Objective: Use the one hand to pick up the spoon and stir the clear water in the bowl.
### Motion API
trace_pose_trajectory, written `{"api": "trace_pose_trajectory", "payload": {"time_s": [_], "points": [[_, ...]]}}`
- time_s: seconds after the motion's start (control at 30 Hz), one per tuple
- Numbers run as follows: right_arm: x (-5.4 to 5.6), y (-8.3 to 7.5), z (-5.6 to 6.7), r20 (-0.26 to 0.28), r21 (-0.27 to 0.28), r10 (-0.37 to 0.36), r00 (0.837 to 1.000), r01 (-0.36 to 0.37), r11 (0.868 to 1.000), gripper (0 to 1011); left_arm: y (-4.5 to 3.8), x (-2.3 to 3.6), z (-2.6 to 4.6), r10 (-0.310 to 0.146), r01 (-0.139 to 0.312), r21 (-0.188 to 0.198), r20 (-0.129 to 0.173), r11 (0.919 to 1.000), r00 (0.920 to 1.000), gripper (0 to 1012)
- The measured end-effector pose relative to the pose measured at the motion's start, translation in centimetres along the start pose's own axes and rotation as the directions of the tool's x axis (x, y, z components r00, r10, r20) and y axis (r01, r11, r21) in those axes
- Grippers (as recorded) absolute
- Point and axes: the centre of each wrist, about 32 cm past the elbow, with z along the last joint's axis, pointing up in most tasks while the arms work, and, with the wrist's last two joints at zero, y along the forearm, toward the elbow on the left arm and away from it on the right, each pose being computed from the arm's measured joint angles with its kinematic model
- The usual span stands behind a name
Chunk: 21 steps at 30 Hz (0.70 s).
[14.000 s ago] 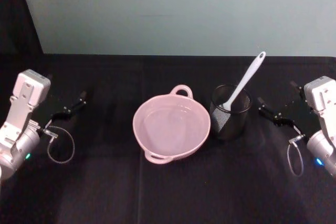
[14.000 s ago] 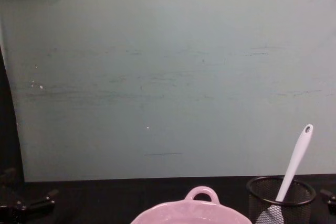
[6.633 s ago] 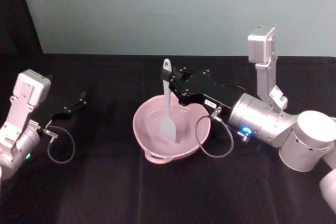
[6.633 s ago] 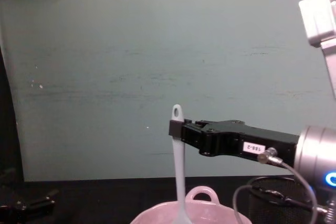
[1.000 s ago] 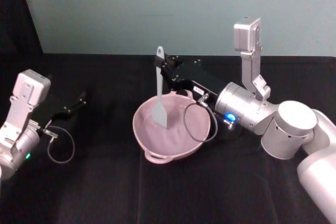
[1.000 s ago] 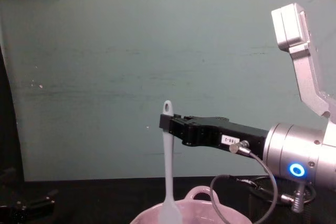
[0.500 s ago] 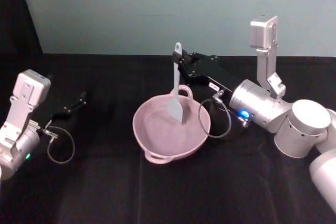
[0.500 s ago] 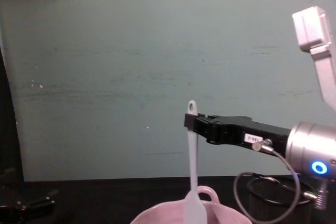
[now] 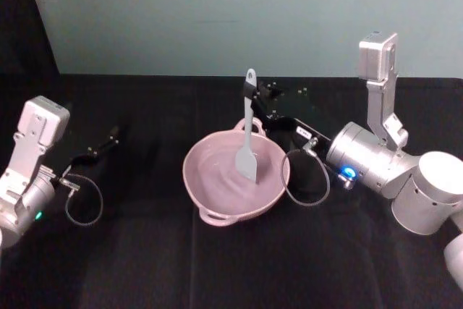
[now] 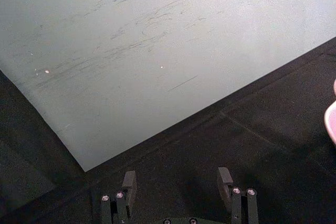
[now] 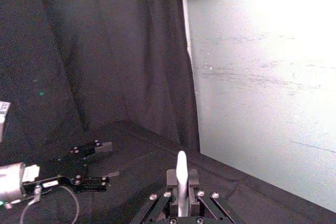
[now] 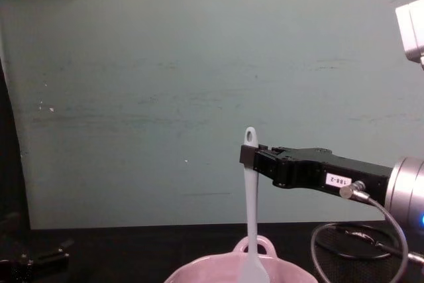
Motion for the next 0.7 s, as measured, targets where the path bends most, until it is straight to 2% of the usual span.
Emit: {"api": "trace_pose_trajectory", "payload": {"time_s": [0.17, 0.4, 0.53, 0.7], "points": [[-0.8, 0.0, 0.0, -0.001, 0.004, 0.020, 1.000, -0.020, 1.000, 110, 0.00, 0.00, 0.00, 0.000, 0.000, 0.000, 0.000, 1.0000, 1.0000, 1011], [-1.8, 1.3, -0.2, -0.012, 0.004, 0.056, 0.998, -0.056, 0.998, 110, 0.00, 0.00, 0.00, 0.000, 0.000, 0.000, 0.000, 1.0000, 1.0000, 1011], [-2.0, 2.2, -0.3, -0.016, 0.003, 0.067, 0.998, -0.067, 0.998, 110, 0.00, 0.00, 0.00, 0.000, 0.000, 0.000, 0.000, 1.0000, 1.0000, 1011], [-1.8, 3.6, -0.4, -0.020, 0.005, 0.068, 0.997, -0.068, 0.998, 110, 0.00, 0.00, 0.00, 0.000, 0.000, 0.000, 0.000, 1.0000, 1.0000, 1011]]}}
